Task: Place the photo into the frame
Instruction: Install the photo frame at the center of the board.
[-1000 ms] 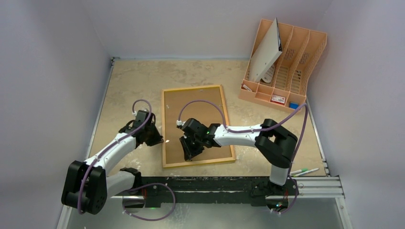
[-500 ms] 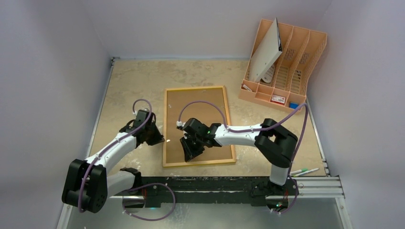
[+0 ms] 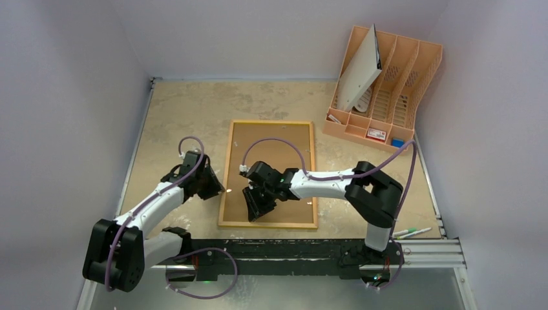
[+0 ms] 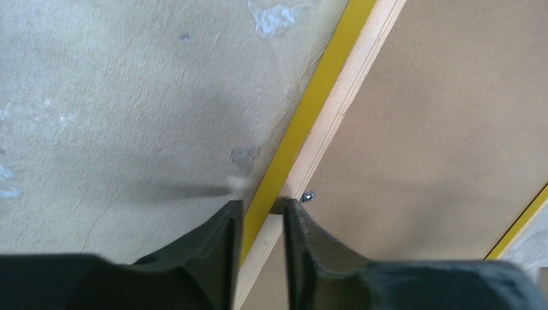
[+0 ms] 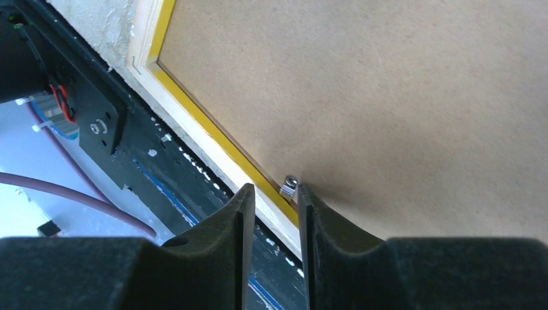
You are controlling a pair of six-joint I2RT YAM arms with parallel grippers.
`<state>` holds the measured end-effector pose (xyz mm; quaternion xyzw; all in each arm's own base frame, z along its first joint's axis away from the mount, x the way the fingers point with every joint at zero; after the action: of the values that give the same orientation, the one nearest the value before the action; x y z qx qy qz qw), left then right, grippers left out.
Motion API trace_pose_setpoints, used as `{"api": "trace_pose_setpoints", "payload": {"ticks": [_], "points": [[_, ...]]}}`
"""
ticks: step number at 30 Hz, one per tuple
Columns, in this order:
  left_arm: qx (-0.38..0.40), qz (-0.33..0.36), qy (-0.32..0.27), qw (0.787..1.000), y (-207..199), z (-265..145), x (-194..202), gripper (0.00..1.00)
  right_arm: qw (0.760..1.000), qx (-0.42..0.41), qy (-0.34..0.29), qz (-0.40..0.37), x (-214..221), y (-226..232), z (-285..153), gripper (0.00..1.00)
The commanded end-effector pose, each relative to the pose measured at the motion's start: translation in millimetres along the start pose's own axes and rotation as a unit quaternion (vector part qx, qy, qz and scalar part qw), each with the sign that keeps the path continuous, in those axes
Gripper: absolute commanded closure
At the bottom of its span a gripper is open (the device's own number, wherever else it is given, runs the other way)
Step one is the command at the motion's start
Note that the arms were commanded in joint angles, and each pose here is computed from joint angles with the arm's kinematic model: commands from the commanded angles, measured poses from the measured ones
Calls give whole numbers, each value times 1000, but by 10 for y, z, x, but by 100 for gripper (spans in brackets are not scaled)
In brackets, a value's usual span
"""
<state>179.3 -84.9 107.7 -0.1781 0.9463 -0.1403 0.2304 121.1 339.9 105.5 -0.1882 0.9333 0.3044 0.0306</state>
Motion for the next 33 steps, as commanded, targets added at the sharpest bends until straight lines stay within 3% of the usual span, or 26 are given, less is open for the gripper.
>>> {"api": "trace_pose_setpoints", "payload": {"ticks": [1,5,11,22,33], "points": [[-7,-3,12,1000,23,-92,43,62,998,43,-50,24,-31,15,-212,65],[3,1,11,1000,2,-159,37,48,998,40,-48,32,13,-19,-231,62],[7,2,56,998,41,-66,159,48,999,12,-20,23,99,-62,-134,61],[21,-14,79,997,23,19,210,81,997,-61,53,5,226,-22,-63,63],[36,-37,77,996,35,23,277,84,995,-81,56,7,155,13,76,64]]}}
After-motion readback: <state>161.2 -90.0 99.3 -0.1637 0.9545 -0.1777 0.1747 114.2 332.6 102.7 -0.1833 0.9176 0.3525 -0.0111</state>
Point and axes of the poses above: each gripper's point midway between its finger pads, its own z axis out along the fingers, its own y axis along the line the jaws close on, x = y × z, the point moved 9 cm from there along -z, back along the fingers, and after that the axes turned 9 degrees about z, right-handed, at the moved point
